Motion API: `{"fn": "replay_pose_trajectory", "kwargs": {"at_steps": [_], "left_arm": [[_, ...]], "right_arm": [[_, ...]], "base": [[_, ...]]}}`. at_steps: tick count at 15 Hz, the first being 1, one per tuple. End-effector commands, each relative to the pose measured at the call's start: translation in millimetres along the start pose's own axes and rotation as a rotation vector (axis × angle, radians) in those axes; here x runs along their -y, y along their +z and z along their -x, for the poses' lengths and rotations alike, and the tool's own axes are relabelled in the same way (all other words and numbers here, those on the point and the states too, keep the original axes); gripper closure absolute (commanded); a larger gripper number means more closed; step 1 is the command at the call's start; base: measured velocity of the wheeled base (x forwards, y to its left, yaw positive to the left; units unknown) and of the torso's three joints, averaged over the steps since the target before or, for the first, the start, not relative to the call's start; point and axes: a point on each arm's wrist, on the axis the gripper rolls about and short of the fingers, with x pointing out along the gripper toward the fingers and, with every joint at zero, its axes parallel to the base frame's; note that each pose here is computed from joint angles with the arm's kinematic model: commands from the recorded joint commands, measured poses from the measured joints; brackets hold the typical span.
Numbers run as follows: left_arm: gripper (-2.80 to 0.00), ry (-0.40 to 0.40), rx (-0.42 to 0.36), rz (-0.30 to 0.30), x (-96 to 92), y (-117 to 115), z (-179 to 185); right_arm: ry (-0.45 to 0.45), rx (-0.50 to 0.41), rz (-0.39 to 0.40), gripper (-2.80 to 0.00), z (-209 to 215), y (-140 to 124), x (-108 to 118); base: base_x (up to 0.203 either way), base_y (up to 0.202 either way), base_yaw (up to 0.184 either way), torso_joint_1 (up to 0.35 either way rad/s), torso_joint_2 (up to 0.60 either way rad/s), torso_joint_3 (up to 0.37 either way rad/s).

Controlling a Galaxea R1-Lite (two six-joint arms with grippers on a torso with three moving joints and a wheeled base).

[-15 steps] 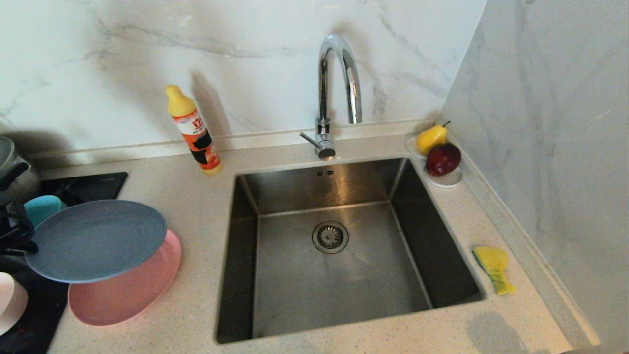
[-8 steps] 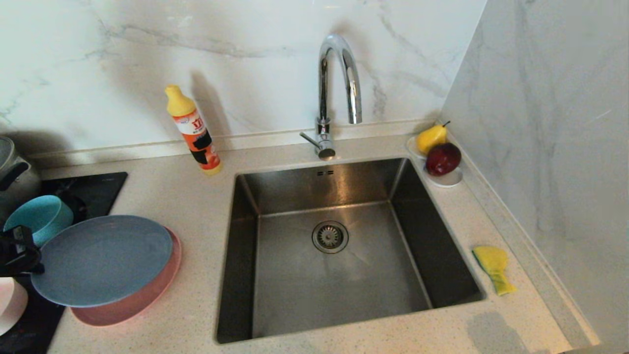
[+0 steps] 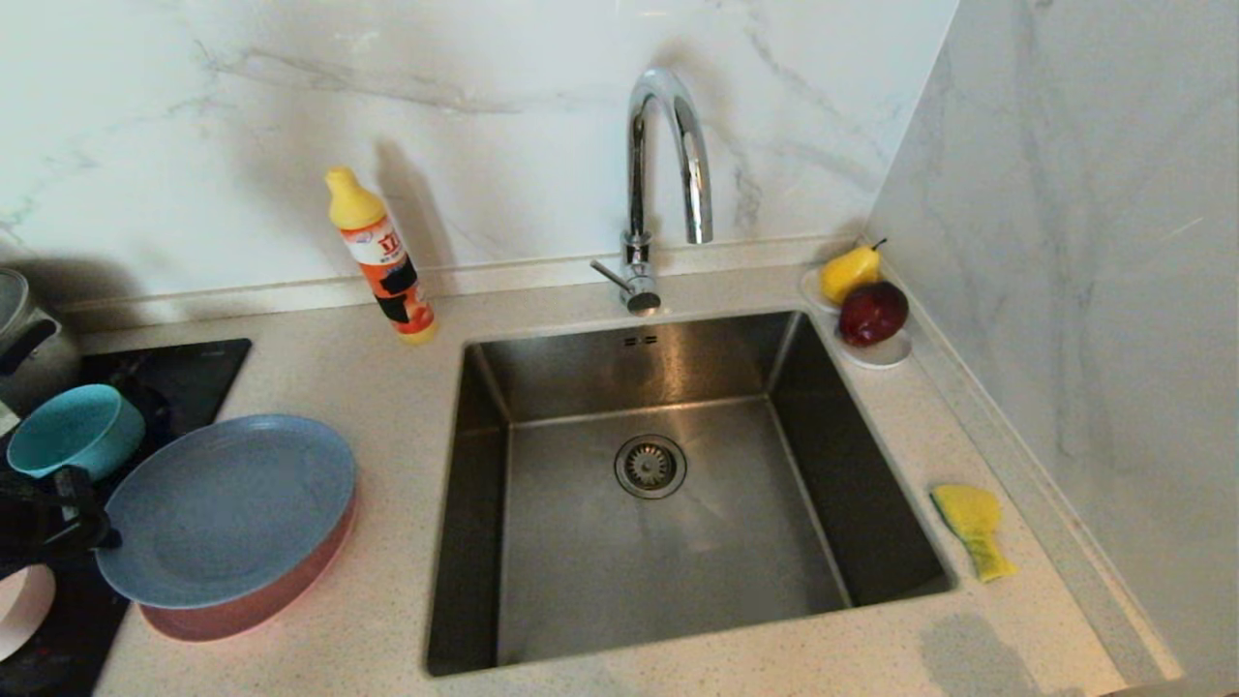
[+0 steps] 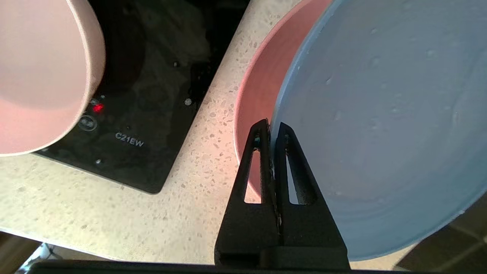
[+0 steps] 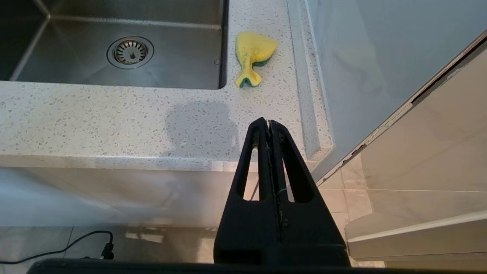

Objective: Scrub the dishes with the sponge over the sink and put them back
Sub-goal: Place the plate on the plate

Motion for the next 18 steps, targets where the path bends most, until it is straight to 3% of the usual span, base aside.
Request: {"fn": "replay_pose_trajectory", "kwargs": {"at_steps": [1, 5, 8, 13, 14, 15, 18], "left_arm": [[0.0, 0.001, -0.008, 0.006, -5.4, -5.1, -15.7], [0.0, 0.013, -0.004, 0.031, -17.6, -4.3, -26.3], [0.0, -0.034, -0.004, 0.036, -18.0, -3.8, -24.4], [0.0, -0.04, -0.028, 0.047, -18.8, -6.6, -27.1], [-0.98, -0.038, -0.033, 0.054, -19.5, -6.2, -29.4], [-2.8, -0.037, -0.026, 0.053, -20.3, -5.1, -29.6], [-2.8, -0.035, 0.0, 0.06, -21.5, -1.9, -24.3]], "right_arm": [[0.001, -0.001, 0.001, 0.0, -0.1, 0.0, 0.0], [0.0, -0.001, 0.001, 0.0, -0.1, 0.0, 0.0], [0.001, -0.001, 0.001, 0.0, -0.1, 0.0, 0.0], [0.0, -0.001, 0.001, 0.0, -0.1, 0.0, 0.0], [0.0, -0.001, 0.001, 0.0, -0.1, 0.0, 0.0], [0.0, -0.001, 0.001, 0.0, -0.1, 0.0, 0.0], [0.0, -0.001, 0.001, 0.0, -0.1, 0.0, 0.0]], "base": [[0.0, 0.0, 0.0, 0.0, 0.0, 0.0], [0.0, 0.0, 0.0, 0.0, 0.0, 0.0], [0.0, 0.0, 0.0, 0.0, 0.0, 0.0], [0.0, 0.0, 0.0, 0.0, 0.0, 0.0], [0.0, 0.0, 0.0, 0.0, 0.0, 0.0], [0.0, 0.0, 0.0, 0.0, 0.0, 0.0], [0.0, 0.0, 0.0, 0.0, 0.0, 0.0]]}}
